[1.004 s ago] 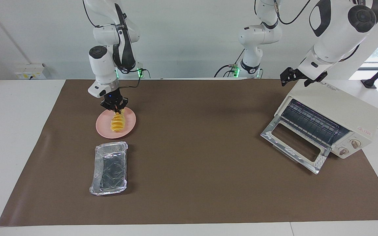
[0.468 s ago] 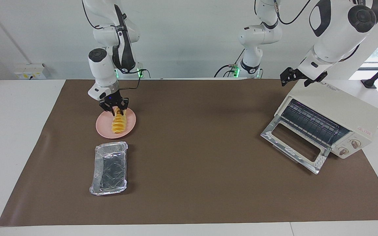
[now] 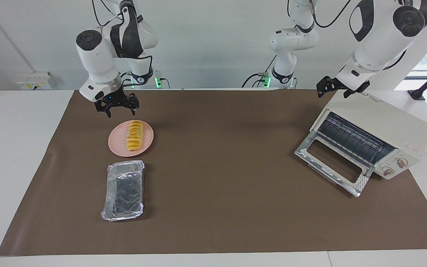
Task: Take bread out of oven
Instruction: 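Open the right gripper and withdraw it from the plate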
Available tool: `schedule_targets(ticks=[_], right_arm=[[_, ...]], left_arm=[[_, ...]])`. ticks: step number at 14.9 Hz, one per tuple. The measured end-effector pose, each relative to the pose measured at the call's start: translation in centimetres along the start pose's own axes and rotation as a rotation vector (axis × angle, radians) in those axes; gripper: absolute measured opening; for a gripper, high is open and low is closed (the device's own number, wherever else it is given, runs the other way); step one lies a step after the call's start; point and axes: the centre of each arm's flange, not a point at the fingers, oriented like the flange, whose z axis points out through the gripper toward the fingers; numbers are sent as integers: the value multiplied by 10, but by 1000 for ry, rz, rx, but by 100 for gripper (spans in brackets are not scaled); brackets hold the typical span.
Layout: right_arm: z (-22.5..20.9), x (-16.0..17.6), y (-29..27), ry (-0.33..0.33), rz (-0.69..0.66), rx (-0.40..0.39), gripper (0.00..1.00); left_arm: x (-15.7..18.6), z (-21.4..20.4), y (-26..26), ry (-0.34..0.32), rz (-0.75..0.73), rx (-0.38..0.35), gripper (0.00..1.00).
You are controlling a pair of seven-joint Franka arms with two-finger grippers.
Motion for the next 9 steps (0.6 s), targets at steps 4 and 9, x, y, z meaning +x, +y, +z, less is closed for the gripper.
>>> schedule_targets(ticks=[4,9], right_arm=[[-56,8,24,47,-2,36,100],[-98,10,47,-28,-43,88,100]], left_arm=[[0,0,0,0,0,0,100],[0,0,0,0,0,0,100]])
